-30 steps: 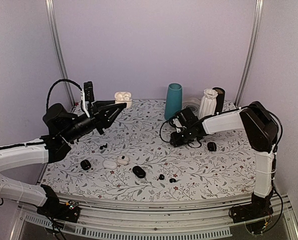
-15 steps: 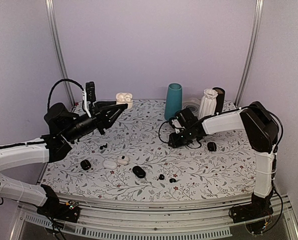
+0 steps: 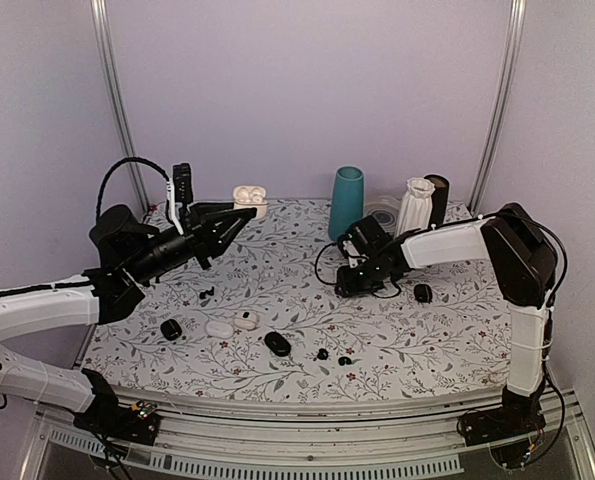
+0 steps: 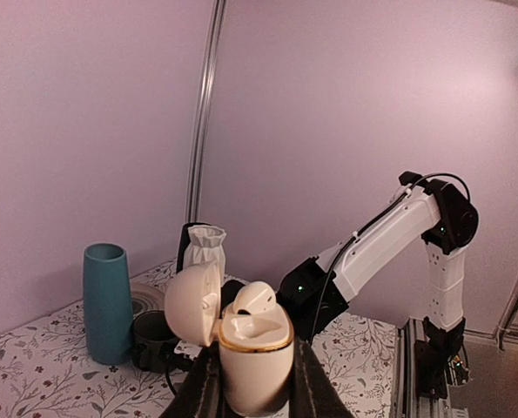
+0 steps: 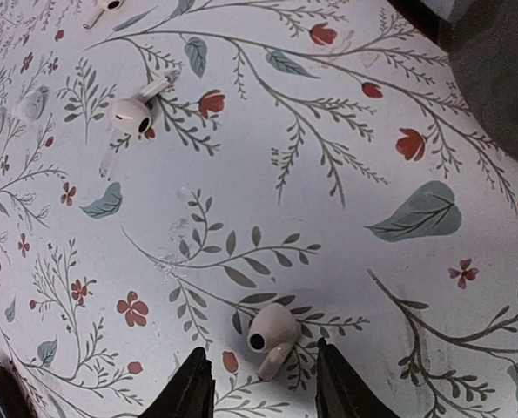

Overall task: Insert the wireless bluetooth earbuds into the charging case
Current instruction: Pick up the left earbud from the center of the board.

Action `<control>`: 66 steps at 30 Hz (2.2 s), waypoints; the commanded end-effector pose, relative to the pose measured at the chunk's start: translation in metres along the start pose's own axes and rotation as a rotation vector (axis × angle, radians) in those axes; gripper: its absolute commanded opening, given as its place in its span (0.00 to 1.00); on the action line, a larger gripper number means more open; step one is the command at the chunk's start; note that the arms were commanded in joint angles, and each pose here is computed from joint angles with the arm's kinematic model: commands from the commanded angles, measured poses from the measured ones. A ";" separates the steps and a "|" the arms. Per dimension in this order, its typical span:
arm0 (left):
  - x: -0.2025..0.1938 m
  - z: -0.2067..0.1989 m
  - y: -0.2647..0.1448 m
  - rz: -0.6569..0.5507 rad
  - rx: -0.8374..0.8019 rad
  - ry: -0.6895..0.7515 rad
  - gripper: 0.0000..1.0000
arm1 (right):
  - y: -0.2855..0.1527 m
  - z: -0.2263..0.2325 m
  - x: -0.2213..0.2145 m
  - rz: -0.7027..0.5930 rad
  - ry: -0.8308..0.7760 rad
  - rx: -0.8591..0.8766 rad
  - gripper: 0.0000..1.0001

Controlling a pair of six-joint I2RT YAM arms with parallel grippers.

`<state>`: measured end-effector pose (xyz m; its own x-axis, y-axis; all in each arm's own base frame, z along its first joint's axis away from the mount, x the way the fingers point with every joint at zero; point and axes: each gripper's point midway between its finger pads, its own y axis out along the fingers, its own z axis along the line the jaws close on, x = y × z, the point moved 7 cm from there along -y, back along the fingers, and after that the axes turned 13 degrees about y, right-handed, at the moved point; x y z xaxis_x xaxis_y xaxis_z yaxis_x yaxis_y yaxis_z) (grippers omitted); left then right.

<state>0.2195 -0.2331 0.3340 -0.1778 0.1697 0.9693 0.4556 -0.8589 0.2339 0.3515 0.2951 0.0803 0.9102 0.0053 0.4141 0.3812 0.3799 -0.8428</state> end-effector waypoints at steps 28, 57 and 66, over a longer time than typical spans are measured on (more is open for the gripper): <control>0.009 0.004 -0.004 -0.034 0.023 0.025 0.00 | 0.020 0.009 0.013 0.041 -0.046 -0.186 0.36; 0.005 0.005 -0.003 -0.026 0.023 0.022 0.00 | 0.025 0.014 0.000 0.110 -0.085 -0.291 0.22; 0.004 0.007 -0.001 -0.021 0.026 0.009 0.00 | 0.018 0.016 -0.001 0.107 -0.079 -0.253 0.14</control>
<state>0.2204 -0.2317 0.3347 -0.1807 0.1705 0.9686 0.4617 -0.8549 0.2367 0.3685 0.3208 0.0793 0.9161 0.0903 0.3906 0.3765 0.1404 -0.9157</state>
